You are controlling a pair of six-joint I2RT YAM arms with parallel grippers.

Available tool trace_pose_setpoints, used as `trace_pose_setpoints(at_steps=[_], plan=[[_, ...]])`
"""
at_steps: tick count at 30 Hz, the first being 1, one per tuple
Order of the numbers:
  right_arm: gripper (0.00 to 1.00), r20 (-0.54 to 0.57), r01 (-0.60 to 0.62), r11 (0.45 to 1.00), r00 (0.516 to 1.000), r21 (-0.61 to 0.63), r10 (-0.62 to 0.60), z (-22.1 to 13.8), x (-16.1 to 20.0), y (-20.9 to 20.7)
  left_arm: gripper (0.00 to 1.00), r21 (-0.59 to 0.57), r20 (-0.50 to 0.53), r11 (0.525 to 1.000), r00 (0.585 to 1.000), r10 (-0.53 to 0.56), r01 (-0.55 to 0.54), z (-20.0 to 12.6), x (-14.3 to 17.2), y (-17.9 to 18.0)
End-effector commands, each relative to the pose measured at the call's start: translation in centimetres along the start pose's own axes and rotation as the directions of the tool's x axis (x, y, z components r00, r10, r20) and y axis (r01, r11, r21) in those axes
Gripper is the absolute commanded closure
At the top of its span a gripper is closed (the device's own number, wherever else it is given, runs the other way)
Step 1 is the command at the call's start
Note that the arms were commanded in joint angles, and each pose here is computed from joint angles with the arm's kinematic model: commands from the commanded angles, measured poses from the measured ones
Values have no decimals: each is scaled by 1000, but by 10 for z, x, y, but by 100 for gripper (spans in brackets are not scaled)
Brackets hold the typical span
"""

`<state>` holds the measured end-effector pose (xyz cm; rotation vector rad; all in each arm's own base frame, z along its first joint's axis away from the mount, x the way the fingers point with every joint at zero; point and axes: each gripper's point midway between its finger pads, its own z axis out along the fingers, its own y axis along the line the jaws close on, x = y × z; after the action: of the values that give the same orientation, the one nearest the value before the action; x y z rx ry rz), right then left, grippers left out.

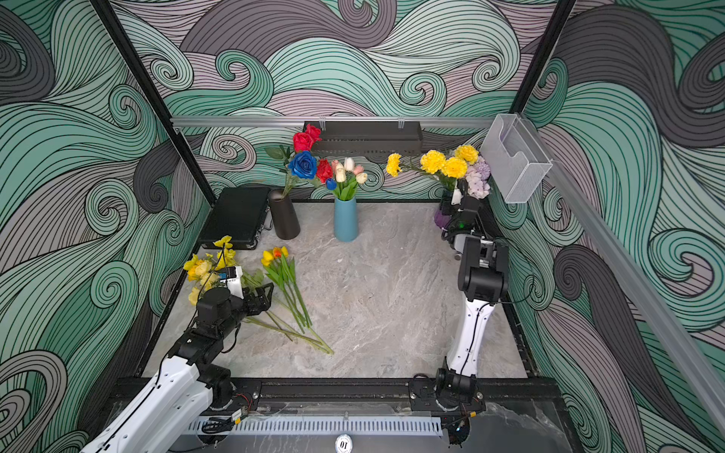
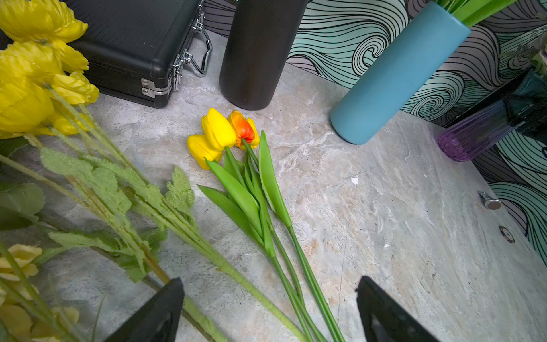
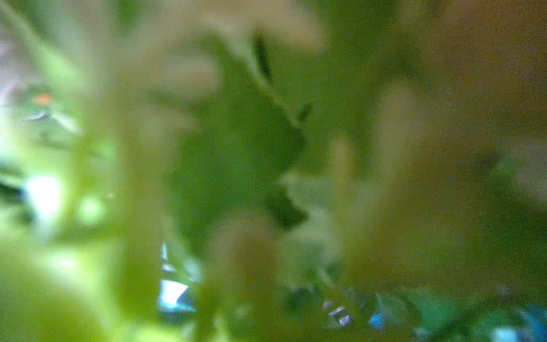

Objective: Pick out yellow flowers from the vase
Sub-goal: Move the vase to the center of the board.

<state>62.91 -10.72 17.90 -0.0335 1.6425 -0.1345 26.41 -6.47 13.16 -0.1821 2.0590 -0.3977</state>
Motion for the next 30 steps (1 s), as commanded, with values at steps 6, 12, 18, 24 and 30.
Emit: trace_pose_setpoints(at_steps=[6,12,18,24,30], plan=[[41,44,-48,995,998,-84,52,-18,-21,17,10,-7,14,1000,1000,14,-14,0,-6,1],[43,39,-53,989,997,-138,59,-33,-25,38,10,-5,16,1000,1000,15,-15,0,-6,0],[43,29,-43,975,998,-219,50,-50,-27,72,10,-4,17,1000,1000,15,-15,0,-6,0],[43,25,-52,952,998,-301,63,-71,-35,113,10,-7,19,1000,1000,15,-14,-1,-6,1],[44,13,-40,920,999,-391,49,-96,-39,156,10,-5,24,1000,1000,13,-12,-2,-7,1]])
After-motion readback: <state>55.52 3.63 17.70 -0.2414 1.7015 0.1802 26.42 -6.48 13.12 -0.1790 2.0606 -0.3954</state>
